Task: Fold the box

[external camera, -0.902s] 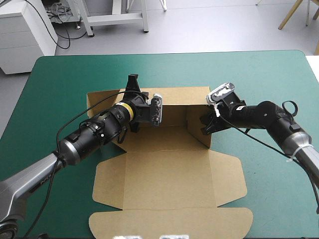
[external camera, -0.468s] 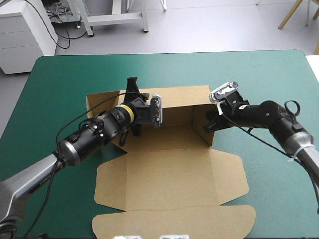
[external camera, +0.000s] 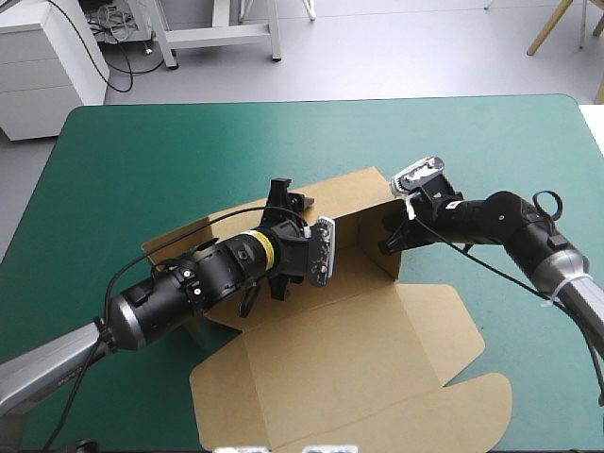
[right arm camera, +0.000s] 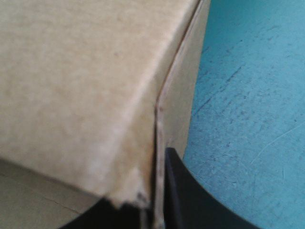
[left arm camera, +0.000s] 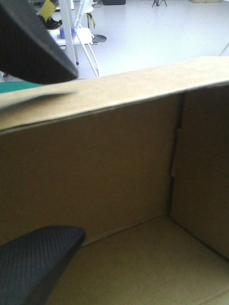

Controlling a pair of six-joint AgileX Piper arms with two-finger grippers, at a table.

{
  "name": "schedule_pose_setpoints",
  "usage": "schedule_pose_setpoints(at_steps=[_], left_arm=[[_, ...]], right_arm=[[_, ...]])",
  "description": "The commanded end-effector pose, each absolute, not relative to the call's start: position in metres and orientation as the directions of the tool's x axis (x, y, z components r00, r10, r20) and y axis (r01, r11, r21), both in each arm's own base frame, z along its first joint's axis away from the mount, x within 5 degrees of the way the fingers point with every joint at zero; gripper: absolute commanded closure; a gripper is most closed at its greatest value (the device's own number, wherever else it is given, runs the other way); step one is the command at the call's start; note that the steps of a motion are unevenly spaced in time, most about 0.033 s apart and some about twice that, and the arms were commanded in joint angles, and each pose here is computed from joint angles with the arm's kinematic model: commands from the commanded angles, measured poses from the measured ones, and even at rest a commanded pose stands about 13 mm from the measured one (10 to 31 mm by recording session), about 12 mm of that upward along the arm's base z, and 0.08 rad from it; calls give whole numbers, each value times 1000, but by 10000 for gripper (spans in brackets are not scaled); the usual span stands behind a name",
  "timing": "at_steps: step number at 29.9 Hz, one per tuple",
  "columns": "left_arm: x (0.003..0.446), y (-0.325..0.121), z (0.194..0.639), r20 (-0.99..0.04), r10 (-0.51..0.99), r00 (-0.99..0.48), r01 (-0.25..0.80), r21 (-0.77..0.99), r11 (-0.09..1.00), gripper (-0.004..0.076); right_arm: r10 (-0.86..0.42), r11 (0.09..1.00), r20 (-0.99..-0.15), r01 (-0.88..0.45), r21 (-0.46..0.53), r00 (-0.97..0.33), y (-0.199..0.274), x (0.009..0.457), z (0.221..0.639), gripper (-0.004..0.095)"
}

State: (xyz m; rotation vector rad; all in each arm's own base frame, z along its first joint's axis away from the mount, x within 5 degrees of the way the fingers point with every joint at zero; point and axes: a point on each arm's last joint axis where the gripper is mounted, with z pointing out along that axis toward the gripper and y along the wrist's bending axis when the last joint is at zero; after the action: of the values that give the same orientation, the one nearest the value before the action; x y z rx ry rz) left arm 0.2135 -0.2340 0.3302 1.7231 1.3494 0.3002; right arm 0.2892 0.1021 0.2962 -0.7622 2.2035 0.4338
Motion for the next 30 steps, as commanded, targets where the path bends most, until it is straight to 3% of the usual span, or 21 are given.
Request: schedule_pose_setpoints(at_steps=[1,12,16,25,30], left_arm=[[193,-232,362,-362,827,430,603,797,36,139],[141,-223,387,-345,797,495,593,805,-20,144],[129,-224,394,-365,780,509,608,793,-26,219],[134,-226,443,-537,748,389,722,683,115,242],[156,-214,471,-641,733,229,820,532,209,242]], right_arm=[[-317,775,-794,-624,98,-518,105,286,317,926],[-311,792,-806,-606,73,-504,103,289,318,926],[-313,792,-805,-606,72,-503,103,289,318,926],[-324,797,-800,-601,56,-504,102,289,317,926],[-324,798,-802,-600,53,-502,101,289,317,926]])
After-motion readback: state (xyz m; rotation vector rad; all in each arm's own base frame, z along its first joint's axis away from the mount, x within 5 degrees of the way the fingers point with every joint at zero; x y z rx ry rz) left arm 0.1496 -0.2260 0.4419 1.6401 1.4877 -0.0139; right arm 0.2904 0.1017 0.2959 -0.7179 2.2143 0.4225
